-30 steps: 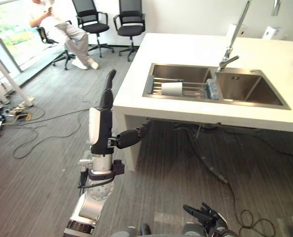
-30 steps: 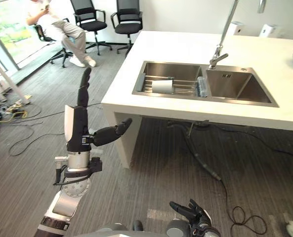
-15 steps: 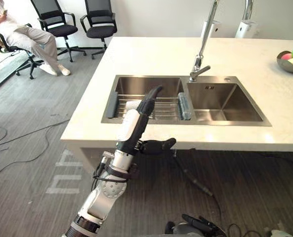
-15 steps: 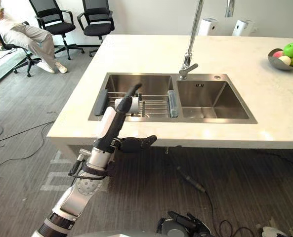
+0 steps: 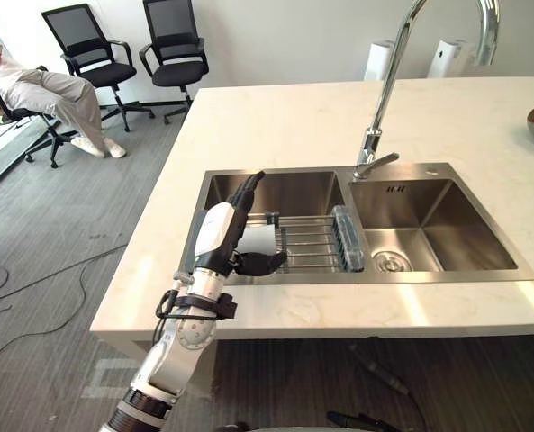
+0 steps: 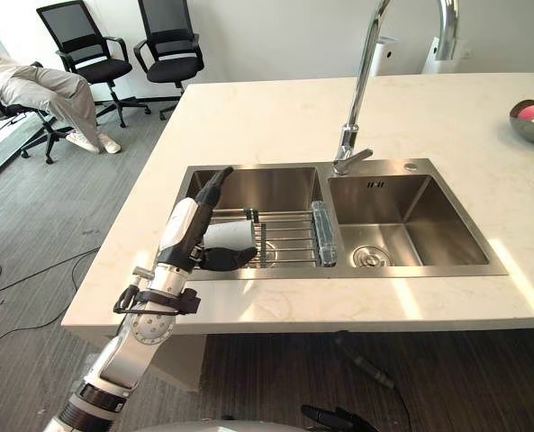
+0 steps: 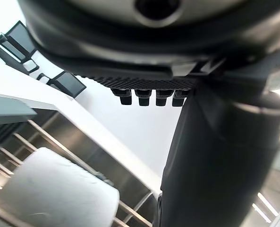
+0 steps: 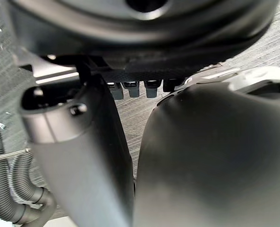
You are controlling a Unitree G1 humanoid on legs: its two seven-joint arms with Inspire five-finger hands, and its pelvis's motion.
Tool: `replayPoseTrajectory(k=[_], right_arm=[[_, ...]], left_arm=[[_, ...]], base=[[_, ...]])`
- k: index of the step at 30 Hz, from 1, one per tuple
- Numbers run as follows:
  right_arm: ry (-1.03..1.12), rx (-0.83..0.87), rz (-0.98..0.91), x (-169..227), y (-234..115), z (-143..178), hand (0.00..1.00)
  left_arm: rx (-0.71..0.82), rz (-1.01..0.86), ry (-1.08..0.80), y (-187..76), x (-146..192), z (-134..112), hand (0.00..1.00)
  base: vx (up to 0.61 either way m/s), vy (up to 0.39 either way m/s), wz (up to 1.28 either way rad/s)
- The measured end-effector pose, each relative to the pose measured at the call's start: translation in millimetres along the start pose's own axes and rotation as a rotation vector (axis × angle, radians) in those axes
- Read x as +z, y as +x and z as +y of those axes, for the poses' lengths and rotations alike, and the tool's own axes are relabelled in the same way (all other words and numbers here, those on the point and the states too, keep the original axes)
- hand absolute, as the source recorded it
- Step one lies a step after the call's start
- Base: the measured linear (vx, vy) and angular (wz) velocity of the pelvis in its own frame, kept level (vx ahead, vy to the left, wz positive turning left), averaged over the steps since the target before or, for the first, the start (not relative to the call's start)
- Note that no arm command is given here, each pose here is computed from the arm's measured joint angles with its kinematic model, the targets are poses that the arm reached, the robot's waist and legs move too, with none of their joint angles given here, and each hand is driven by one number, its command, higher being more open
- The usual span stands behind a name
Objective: Walk over to the sink, pick up the cup, carry it to the dishwasher, place the cup inside the dishwasher, then close the dishwasher door
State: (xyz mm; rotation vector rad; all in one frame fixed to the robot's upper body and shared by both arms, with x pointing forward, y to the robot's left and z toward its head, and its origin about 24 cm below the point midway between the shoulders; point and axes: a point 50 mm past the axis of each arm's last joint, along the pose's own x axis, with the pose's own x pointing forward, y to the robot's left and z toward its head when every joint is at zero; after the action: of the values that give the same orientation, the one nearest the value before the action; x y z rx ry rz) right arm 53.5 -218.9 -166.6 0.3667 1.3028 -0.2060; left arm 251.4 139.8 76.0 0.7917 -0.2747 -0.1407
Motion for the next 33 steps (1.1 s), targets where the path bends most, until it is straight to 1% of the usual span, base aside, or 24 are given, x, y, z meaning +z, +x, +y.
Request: replayPoseTrajectory(k=[3,7,10,12,20,28,33], right_arm=[[0.005,0.001,0.01,-1.0,0.0,0.2,1.0],[0.004,0.002,0.018,-1.1,0.0,0.3,1.0],[-0.007,0.004,0.019,2.7,0.7,2.2,1.0],[-0.018,0.002,0.022,3.2,0.6,2.1,1.0],[-0.022,-0.011,0.02,1.9,0.5,2.3,1.0],[-0.021,-0.009,0.027,1.0,0.7,3.0,1.0],[-0.021,-0.005,0.025,1.7,0.9,3.9,1.0]], left_arm=[[-0.07,0.046,0.03,-0.1,-8.3,-1.7,1.0],[-0.151,0.045,0.11,15.4,-10.3,5.9,1.0],[-0.181,0.04,0.158,25.5,-9.0,12.6,1.0],[-0.205,0.038,0.18,30.4,-8.3,12.6,1.0],[-0.175,0.058,0.269,50.7,-9.2,32.2,1.0],[-0.171,0.166,0.322,61.3,-29.8,43.7,1.0],[-0.206,0.181,0.332,63.6,-32.2,44.7,1.0]], base=[[0.0,-0.073,0.1],[-0.08,-0.094,0.04],[-0.15,-0.049,-0.03],[-0.15,0.001,-0.02],[-0.06,0.036,-0.06],[0.02,0.015,-0.02],[-0.02,-0.009,-0.06]])
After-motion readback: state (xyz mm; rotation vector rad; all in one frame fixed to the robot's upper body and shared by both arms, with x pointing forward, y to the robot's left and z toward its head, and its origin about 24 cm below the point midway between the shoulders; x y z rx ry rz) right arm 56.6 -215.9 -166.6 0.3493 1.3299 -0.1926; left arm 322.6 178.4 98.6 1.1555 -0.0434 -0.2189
